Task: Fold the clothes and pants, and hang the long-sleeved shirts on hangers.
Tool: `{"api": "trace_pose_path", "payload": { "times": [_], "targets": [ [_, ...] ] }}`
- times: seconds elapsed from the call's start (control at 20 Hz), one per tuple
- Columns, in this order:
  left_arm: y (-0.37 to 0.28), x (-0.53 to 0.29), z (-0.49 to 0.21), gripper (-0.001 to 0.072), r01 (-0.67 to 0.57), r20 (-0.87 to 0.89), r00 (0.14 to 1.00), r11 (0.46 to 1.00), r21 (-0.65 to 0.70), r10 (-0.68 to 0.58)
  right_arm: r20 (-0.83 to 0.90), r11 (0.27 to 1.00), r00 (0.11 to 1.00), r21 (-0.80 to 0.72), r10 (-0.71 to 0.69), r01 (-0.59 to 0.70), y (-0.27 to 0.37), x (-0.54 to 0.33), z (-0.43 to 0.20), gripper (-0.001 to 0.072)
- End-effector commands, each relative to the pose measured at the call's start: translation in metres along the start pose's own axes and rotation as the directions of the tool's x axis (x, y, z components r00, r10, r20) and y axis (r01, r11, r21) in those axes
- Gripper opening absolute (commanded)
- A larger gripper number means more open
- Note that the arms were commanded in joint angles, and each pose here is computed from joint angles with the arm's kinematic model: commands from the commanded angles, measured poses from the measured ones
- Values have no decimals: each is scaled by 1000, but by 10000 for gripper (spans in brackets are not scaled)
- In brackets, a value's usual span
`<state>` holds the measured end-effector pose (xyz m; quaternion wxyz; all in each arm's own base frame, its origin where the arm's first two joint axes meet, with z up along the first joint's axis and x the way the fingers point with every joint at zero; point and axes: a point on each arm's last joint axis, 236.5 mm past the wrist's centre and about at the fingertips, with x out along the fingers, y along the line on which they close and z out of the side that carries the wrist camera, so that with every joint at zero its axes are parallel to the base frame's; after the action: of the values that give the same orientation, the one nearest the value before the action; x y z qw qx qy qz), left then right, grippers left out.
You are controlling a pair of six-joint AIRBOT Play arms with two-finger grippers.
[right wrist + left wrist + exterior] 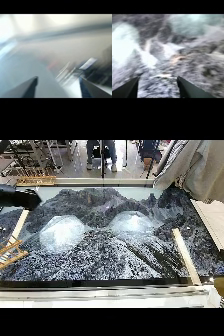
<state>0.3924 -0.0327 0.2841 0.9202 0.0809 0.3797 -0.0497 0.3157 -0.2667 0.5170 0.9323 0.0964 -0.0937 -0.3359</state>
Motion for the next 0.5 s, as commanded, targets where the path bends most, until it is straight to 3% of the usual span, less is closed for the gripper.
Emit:
{"api": "trace_pose_path", "payload": {
  "times": [0.0,0.05,0.1,0.15,0.25,0.35,0.4,0.45],
  "targets": [
    [125,-20,-13,398,-520,-71,854,840,-154,516,-627,878,664,69,407,-473,164,-45,-208,515],
    [143,-26,-13,403,-574,-75,816,792,-206,573,-742,827,534,50,407,-560,188,-66,-264,516],
    [150,-27,-16,403,-581,-81,810,778,-239,581,-807,779,446,26,386,-627,207,-81,-310,518],
    [155,-29,-19,403,-589,-93,805,770,-245,586,-831,751,434,-31,348,-660,219,-82,-341,518],
    [157,-29,-20,403,-593,-95,802,767,-247,590,-807,714,501,-148,313,-684,235,-65,-361,518],
    [157,-29,-19,403,-592,-95,803,767,-247,589,-713,694,594,-212,372,-688,255,-42,-346,524],
    [157,-29,-19,403,-592,-94,803,767,-247,589,-663,693,629,-225,406,-684,263,-34,-333,538],
    [157,-29,-19,403,-592,-94,803,767,-247,589,-619,694,656,-237,431,-680,268,-28,-321,596]
  ]
}}
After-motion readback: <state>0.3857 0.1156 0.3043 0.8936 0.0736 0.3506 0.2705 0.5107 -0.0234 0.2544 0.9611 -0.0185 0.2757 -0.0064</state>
